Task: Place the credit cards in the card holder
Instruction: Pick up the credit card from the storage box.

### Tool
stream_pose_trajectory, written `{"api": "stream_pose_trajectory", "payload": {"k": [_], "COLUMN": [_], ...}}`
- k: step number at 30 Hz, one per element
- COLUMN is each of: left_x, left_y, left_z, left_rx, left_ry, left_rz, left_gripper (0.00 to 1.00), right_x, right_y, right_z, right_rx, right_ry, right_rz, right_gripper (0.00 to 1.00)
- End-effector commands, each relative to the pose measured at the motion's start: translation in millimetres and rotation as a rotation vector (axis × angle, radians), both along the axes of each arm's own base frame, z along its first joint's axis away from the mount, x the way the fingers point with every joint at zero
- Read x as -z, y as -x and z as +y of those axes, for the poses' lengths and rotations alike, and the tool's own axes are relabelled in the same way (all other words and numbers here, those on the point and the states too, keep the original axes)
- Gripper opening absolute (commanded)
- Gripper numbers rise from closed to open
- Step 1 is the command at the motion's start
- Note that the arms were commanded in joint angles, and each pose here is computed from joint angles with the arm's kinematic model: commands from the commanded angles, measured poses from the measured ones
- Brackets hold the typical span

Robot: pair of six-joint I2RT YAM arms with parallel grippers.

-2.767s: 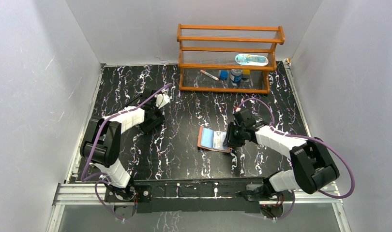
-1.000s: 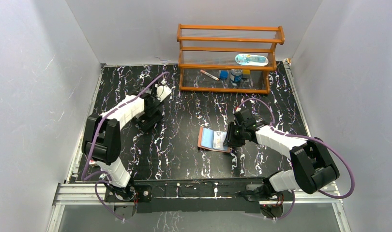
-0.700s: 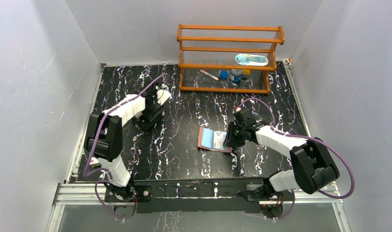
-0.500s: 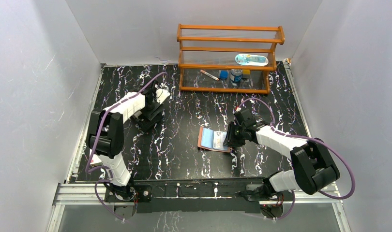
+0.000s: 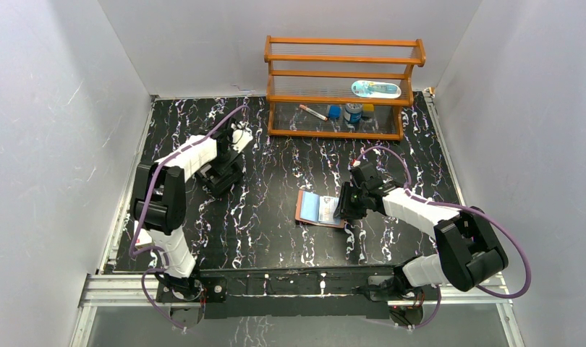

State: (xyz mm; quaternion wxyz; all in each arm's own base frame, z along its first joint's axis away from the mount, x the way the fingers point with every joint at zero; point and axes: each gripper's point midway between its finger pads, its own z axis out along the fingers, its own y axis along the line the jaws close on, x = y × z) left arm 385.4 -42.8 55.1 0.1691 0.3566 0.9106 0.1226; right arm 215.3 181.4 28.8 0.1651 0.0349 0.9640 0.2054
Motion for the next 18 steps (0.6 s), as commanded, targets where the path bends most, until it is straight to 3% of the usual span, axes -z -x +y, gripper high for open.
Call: {"api": "stream_pose_trajectory", "payload": {"k": [1, 9, 18], "left_x": [-2, -22, -41], "left_y": [10, 17, 33], "left_z": [2, -10, -25], "left_rx": [-0.020, -0.080, -0.169], "left_ry": [0.010, 0.084, 0.196], "left_rz": [0.030, 0.066, 0.094], "left_gripper": [0.29, 0.00, 0.00], "right_x": [-7, -9, -11], "right_y": [-3, -4, -4], "right_z": [2, 3, 3], "right_rx": [-0.012, -0.013, -0.014], "right_ry": [-0.019, -0.021, -0.023], "right_rz": [-0.025, -0.029, -0.034], "right_gripper": [0.39, 0.39, 0.39]}}
